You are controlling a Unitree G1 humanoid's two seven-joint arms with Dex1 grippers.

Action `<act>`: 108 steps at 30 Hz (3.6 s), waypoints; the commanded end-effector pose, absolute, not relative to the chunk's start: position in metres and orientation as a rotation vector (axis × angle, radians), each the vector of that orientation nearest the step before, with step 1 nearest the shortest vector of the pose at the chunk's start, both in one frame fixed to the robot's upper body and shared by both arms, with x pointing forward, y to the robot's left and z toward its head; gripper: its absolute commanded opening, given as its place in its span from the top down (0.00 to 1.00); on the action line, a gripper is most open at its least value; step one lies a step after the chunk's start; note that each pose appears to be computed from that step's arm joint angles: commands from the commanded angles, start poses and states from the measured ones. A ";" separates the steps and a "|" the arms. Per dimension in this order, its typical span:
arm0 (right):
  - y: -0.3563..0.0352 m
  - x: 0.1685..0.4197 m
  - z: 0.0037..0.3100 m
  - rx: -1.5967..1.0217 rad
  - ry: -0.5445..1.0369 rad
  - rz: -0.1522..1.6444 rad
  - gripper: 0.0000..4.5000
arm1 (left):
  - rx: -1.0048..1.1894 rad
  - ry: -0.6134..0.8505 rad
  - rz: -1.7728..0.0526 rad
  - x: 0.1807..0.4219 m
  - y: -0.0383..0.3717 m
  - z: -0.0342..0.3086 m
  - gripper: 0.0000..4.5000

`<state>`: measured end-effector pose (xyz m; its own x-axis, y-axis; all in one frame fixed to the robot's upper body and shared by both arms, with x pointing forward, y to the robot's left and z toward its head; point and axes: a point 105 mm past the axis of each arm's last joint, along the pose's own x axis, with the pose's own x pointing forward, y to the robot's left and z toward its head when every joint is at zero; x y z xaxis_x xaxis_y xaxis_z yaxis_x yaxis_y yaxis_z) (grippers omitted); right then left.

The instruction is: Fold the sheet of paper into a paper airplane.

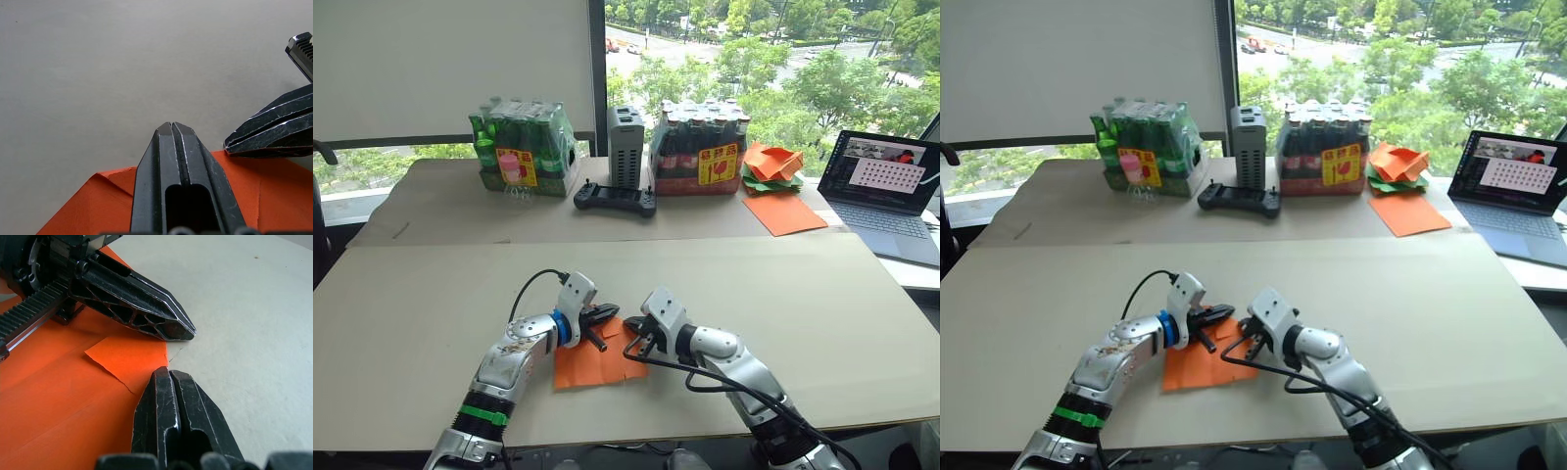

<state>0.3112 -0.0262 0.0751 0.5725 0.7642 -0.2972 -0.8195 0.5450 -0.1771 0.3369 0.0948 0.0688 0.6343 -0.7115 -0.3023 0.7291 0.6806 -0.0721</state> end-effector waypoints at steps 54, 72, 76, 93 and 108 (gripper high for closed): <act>-0.002 0.306 0.057 -0.373 0.221 1.058 1.00 | -0.243 0.211 -0.694 0.317 0.146 0.121 1.00; -0.001 0.305 0.054 -0.384 0.226 1.067 1.00 | -0.539 0.280 -0.523 0.287 0.209 0.116 0.67; -0.002 0.306 0.053 -0.387 0.227 1.064 1.00 | -0.544 0.291 -0.556 0.291 0.196 0.114 0.67; -0.008 0.306 0.052 -0.389 0.230 1.029 1.00 | -0.480 0.351 -0.581 0.307 0.182 0.097 0.67; -0.006 0.307 0.053 -0.389 0.224 1.024 1.00 | -0.467 0.337 -0.619 0.309 0.169 0.104 0.67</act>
<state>0.3099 -0.0023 0.0729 0.5093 0.8100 -0.2906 -0.8588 0.4568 -0.2320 0.3076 0.1719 0.0903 0.7610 -0.6130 -0.2124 0.4394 0.7278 -0.5265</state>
